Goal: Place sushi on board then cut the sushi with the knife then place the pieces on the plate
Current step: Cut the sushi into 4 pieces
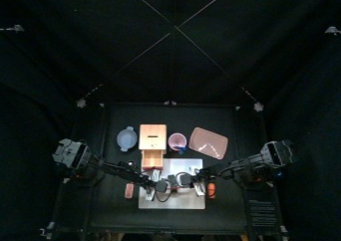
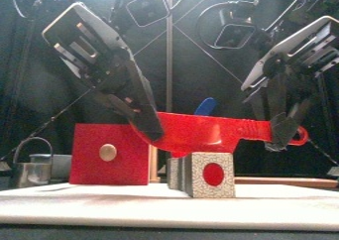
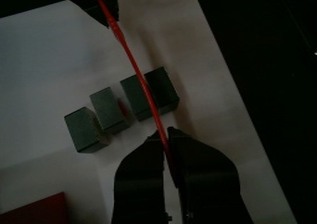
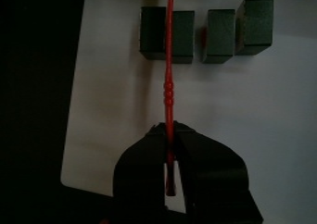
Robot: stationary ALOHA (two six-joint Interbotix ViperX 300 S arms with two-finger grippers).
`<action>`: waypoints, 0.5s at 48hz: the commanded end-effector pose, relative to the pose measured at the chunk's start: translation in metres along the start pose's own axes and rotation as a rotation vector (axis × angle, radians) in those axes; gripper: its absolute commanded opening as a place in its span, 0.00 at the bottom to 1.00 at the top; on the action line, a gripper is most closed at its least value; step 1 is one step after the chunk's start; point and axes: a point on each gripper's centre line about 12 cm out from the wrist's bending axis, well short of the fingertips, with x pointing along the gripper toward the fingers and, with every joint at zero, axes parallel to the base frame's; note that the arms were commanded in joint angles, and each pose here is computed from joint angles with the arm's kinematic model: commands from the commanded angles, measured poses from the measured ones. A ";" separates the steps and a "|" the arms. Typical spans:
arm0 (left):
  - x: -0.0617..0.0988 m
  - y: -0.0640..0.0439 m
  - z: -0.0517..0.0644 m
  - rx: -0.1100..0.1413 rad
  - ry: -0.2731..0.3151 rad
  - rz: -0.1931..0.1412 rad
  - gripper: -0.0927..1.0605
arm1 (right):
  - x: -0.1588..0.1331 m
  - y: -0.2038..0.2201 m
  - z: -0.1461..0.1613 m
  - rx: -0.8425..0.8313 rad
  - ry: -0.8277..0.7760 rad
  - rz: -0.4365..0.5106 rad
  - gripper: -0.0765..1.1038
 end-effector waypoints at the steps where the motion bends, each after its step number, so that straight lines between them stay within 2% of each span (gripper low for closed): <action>1: -0.006 0.000 0.020 0.017 -0.068 0.001 0.34 | -0.012 -0.008 0.026 0.013 -0.086 -0.016 0.35; 24: -0.008 -0.003 0.024 0.021 -0.085 -0.004 0.34 | -0.012 -0.006 0.022 0.023 -0.078 -0.008 0.35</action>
